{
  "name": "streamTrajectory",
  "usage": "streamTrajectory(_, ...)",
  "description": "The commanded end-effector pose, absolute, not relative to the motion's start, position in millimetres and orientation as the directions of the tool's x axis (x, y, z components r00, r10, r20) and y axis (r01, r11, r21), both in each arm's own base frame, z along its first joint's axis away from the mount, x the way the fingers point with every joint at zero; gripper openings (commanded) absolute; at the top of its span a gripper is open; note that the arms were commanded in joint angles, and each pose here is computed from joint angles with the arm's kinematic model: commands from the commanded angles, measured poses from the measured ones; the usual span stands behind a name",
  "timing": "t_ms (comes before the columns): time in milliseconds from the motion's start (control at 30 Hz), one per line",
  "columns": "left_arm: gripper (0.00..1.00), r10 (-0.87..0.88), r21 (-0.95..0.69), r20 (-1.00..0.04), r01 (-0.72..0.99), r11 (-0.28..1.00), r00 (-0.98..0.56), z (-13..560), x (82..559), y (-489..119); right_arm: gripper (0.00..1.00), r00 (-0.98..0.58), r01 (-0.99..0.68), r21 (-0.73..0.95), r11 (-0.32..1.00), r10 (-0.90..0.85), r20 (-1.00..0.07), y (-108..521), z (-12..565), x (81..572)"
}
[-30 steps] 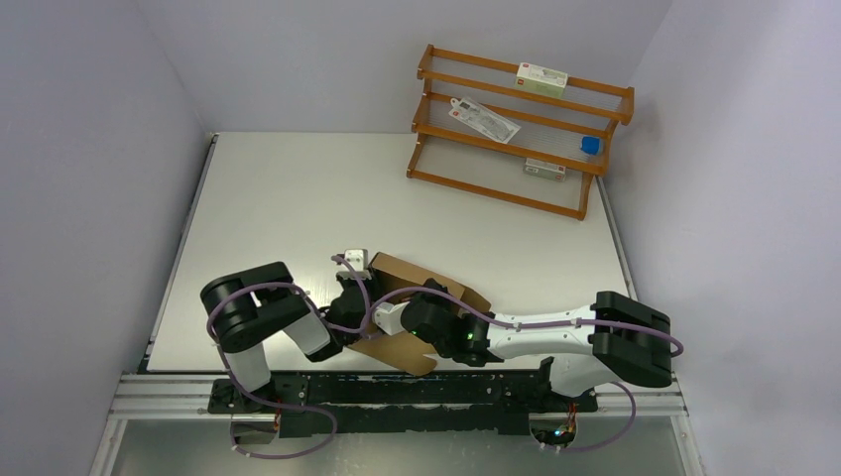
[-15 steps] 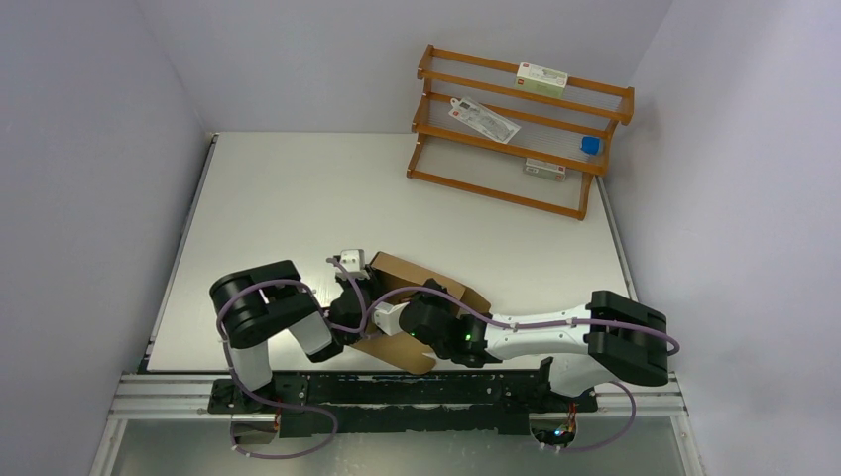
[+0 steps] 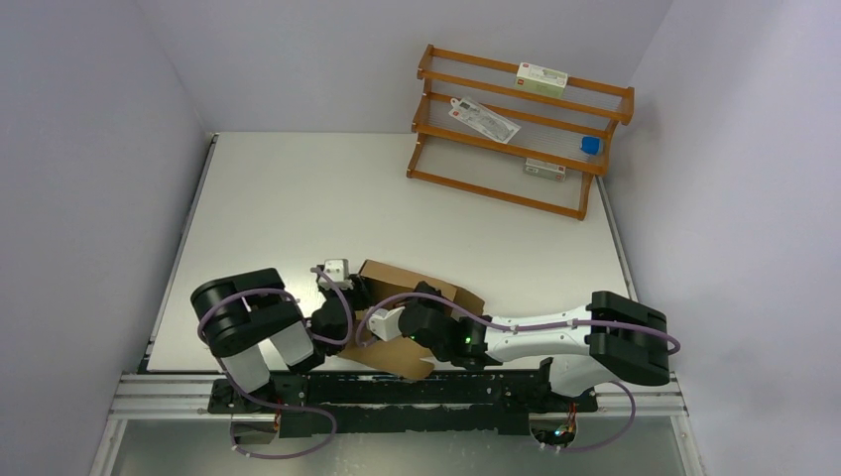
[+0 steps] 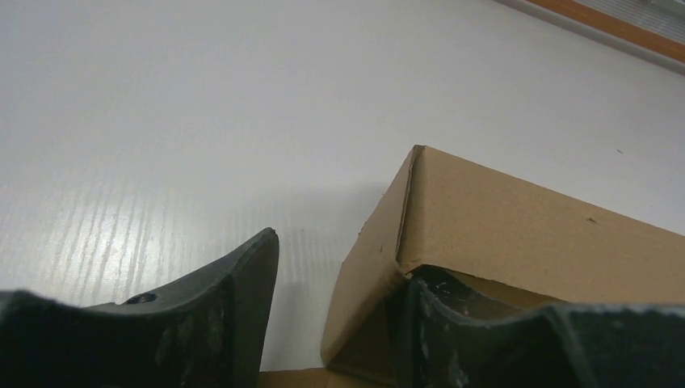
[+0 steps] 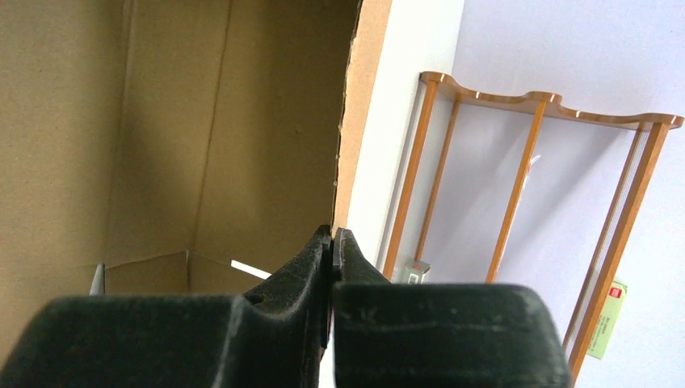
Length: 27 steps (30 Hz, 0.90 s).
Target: Fold the paper box
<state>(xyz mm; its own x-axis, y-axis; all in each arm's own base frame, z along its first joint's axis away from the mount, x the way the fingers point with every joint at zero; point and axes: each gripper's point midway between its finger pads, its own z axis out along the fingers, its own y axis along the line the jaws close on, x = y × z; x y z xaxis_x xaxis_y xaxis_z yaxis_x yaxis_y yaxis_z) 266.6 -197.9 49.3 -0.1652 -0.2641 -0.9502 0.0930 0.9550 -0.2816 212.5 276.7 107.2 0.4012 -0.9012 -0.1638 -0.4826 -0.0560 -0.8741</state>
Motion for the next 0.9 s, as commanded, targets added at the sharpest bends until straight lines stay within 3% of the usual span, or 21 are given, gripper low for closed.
streamTrajectory(0,0.56,-0.256,-0.262,-0.957,0.028,0.965,-0.134,52,265,-171,0.05,0.383,-0.483,-0.868,-0.115,-0.919,-0.091,261,93,212)
streamTrajectory(600,0.81,-0.317,-0.338,-0.93,0.097,0.936,-0.187,68,247,-168,0.08,0.399,-0.434,-0.895,-0.108,-0.913,-0.084,284,99,222)
streamTrajectory(700,0.9,-0.346,-0.374,-0.919,0.135,0.918,-0.19,72,243,-173,0.08,0.401,-0.431,-0.896,-0.11,-0.912,-0.082,285,101,225)
streamTrajectory(867,0.91,-0.364,-0.402,-0.902,0.147,0.904,-0.231,68,231,-166,0.09,0.41,-0.41,-0.906,-0.105,-0.908,-0.081,287,109,234)
